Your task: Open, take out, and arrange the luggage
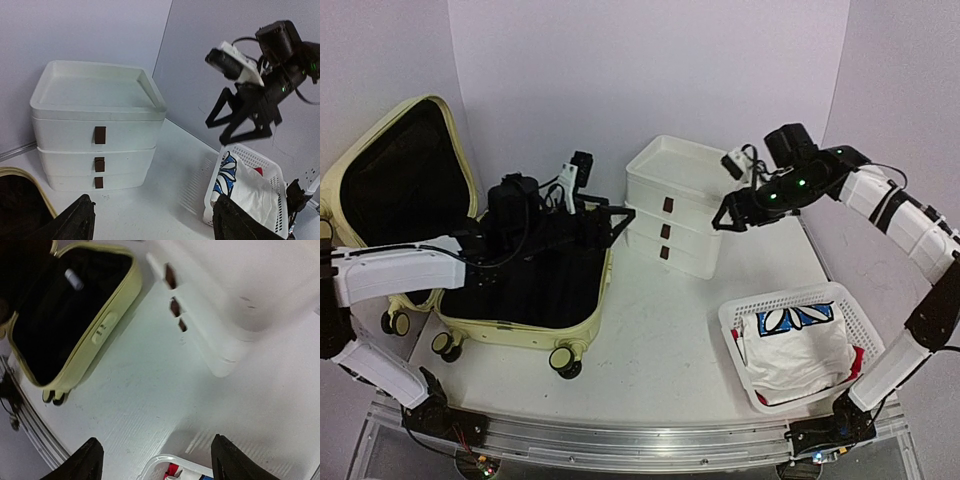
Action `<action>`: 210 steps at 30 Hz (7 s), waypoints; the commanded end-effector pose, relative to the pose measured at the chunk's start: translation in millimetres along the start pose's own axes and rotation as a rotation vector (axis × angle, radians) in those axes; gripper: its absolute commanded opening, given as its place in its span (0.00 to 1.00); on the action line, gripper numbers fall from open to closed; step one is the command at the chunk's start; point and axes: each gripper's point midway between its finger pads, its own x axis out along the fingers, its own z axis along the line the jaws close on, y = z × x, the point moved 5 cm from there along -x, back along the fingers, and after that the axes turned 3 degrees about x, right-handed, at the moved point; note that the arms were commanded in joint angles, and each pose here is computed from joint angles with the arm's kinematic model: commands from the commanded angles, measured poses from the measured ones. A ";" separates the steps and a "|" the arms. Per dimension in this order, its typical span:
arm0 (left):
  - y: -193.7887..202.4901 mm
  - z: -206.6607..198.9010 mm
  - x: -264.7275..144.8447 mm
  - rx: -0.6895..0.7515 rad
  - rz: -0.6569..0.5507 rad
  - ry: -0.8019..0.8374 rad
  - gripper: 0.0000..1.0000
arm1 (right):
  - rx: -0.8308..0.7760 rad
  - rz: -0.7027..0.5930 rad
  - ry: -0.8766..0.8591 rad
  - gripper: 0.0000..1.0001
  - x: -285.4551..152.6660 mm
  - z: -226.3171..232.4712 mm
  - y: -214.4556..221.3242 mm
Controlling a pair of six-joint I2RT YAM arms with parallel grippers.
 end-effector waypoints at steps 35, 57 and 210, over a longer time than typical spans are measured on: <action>-35.4 14.7 -202.4 0.102 0.084 -0.325 0.93 | -0.929 0.266 0.461 0.20 231.8 19.6 -4.5; -39.4 17.8 -211.5 0.193 0.114 -0.365 0.99 | -1.674 0.290 -0.142 0.78 247.2 24.6 31.1; 143.4 346.7 -80.2 -1.355 0.265 -1.563 0.71 | -0.358 0.088 0.291 0.98 -23.2 44.6 147.7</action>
